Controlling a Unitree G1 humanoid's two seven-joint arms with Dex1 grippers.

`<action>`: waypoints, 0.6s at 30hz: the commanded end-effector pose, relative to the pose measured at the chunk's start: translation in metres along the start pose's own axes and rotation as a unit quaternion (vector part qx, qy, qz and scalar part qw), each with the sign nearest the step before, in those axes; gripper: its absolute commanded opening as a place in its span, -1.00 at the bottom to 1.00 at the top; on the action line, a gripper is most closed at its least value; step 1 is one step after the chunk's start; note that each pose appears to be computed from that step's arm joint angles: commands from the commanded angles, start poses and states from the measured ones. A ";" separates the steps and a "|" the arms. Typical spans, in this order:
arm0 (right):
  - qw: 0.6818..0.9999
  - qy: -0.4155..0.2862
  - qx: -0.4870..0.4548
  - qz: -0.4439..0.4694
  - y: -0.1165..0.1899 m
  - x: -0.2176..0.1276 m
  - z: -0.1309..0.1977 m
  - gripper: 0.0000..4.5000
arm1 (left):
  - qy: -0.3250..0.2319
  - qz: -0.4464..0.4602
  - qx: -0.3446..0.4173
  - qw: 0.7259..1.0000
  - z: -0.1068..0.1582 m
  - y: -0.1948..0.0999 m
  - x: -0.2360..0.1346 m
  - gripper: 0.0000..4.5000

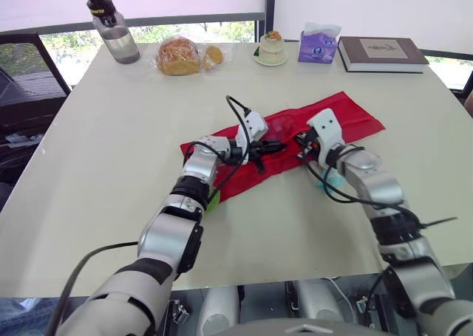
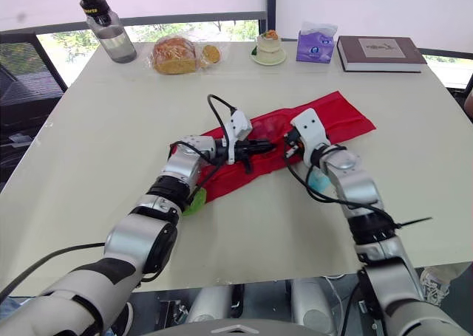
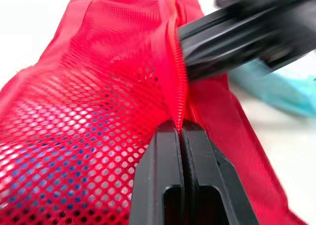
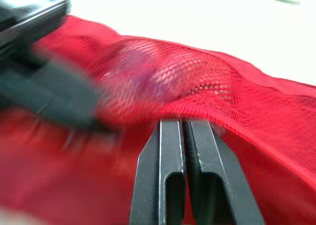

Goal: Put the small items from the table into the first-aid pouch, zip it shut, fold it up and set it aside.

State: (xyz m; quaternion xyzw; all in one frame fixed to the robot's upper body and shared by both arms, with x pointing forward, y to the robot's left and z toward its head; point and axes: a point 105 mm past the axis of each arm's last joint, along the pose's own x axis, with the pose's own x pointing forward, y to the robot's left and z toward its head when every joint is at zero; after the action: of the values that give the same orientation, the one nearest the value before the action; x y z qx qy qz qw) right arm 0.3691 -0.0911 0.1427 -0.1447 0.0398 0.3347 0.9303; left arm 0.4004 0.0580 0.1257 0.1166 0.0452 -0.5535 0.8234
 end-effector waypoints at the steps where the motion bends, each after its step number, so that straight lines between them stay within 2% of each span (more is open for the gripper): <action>1: 0.998 -0.065 -0.018 0.007 0.004 -0.029 0.029 -0.94 | -0.012 0.007 0.018 1.000 0.011 0.008 -0.009 -1.00; 5: 0.994 -0.104 -0.026 0.024 0.012 -0.063 0.037 -0.94 | 0.004 0.005 0.028 1.000 0.005 0.010 -0.020 -1.00; 10: 0.993 -0.109 0.002 0.034 0.016 -0.117 0.027 -0.94 | 0.023 -0.006 0.035 0.999 -0.003 0.009 -0.036 -1.00; 13: 0.994 -0.095 0.029 0.036 0.014 -0.144 0.020 -0.57 | 0.036 -0.006 0.040 0.999 -0.008 0.010 -0.047 -1.00; 16: 0.995 -0.095 0.038 0.017 0.004 -0.177 0.023 0.17 | 0.051 0.001 0.042 0.998 -0.013 0.014 -0.061 -1.00; 17: 0.995 -0.094 0.037 0.010 0.001 -0.188 0.024 0.24 | 0.056 0.005 0.042 0.998 -0.015 0.016 -0.066 -1.00; 18: 0.995 -0.091 0.037 0.004 -0.001 -0.198 0.024 0.48 | 0.060 0.008 0.042 0.997 -0.016 0.018 -0.069 -1.00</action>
State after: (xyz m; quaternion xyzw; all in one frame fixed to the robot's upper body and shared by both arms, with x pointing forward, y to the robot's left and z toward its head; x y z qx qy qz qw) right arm 0.2279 -0.2022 0.1814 -0.0628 -0.0045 0.3440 0.9369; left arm 0.3907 0.1215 0.1209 0.1692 0.0770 -0.5472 0.8161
